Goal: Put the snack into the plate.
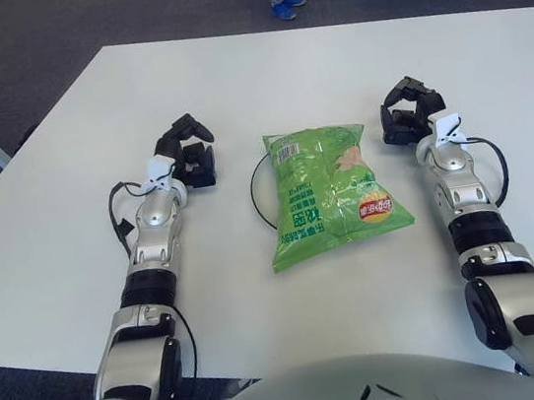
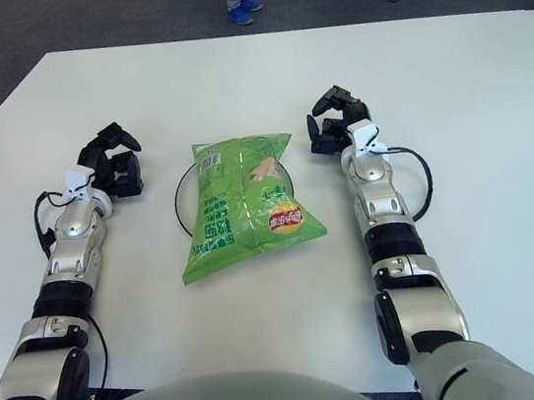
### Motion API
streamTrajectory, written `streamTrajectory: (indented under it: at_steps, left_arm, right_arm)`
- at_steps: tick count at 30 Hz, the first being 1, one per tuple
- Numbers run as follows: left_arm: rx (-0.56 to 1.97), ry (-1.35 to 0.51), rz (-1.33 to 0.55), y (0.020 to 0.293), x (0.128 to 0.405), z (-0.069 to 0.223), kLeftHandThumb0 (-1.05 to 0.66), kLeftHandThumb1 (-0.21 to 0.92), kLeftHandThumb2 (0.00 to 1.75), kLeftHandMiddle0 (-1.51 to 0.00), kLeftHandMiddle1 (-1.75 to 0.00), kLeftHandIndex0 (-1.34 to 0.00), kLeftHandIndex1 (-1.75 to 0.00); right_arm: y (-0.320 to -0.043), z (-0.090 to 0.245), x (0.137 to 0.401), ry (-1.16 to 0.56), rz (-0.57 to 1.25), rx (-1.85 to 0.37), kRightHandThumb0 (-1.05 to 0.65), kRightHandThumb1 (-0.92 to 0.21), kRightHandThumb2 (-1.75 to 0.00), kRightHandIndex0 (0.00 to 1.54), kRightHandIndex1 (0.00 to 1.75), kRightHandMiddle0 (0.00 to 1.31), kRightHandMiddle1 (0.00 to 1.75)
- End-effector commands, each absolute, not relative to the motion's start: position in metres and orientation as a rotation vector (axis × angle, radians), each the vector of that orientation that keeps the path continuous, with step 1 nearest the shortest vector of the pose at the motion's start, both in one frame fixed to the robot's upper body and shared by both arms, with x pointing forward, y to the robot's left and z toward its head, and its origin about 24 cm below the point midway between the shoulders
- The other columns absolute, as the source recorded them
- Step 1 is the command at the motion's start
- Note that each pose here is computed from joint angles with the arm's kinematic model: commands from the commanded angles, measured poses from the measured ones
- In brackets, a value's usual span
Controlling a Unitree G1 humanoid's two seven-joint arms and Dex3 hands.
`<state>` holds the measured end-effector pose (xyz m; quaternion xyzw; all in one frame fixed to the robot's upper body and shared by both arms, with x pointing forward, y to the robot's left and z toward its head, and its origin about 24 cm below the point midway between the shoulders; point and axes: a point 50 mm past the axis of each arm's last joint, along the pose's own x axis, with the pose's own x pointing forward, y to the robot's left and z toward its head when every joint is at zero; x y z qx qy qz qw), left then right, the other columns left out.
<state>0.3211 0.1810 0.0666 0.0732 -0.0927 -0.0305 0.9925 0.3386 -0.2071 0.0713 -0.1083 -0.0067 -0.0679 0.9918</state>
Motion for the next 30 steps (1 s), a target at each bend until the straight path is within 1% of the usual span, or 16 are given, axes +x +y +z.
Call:
streamTrajectory:
  at_steps: [1, 8, 17, 30]
  left_arm:
    - [0.117, -0.092, -0.058, 0.1775, 0.3084, 0.0378, -0.48, 0.29, 1.34, -1.26, -1.75, -0.63, -1.75]
    - [0.101, -0.084, -0.069, 0.1772, 0.3082, 0.0366, -0.48, 0.30, 1.34, -1.26, -1.75, -0.62, -1.75]
    - [0.093, -0.072, -0.070, 0.1770, 0.3081, 0.0367, -0.48, 0.30, 1.34, -1.26, -1.75, -0.63, -1.75]
    - [0.113, -0.065, -0.066, 0.1757, 0.3076, 0.0377, -0.49, 0.29, 1.35, -1.26, -1.75, -0.63, -1.75]
  right_arm:
    - [-0.2096, 0.0365, 0.3282, 0.199, -0.099, -0.221, -0.45, -0.41, -1.21, 1.27, 1.75, 0.54, 1.75]
    - [-0.2123, 0.0365, 0.3296, 0.254, -0.092, -0.182, -0.46, -0.40, -1.22, 1.25, 1.75, 0.55, 1.75]
    - [-0.2139, 0.0375, 0.3293, 0.265, -0.104, -0.169, -0.47, -0.37, -1.26, 1.23, 1.75, 0.58, 1.75]
    - [-0.2141, 0.0380, 0.3294, 0.260, -0.118, -0.162, -0.48, -0.35, -1.28, 1.24, 1.75, 0.59, 1.75]
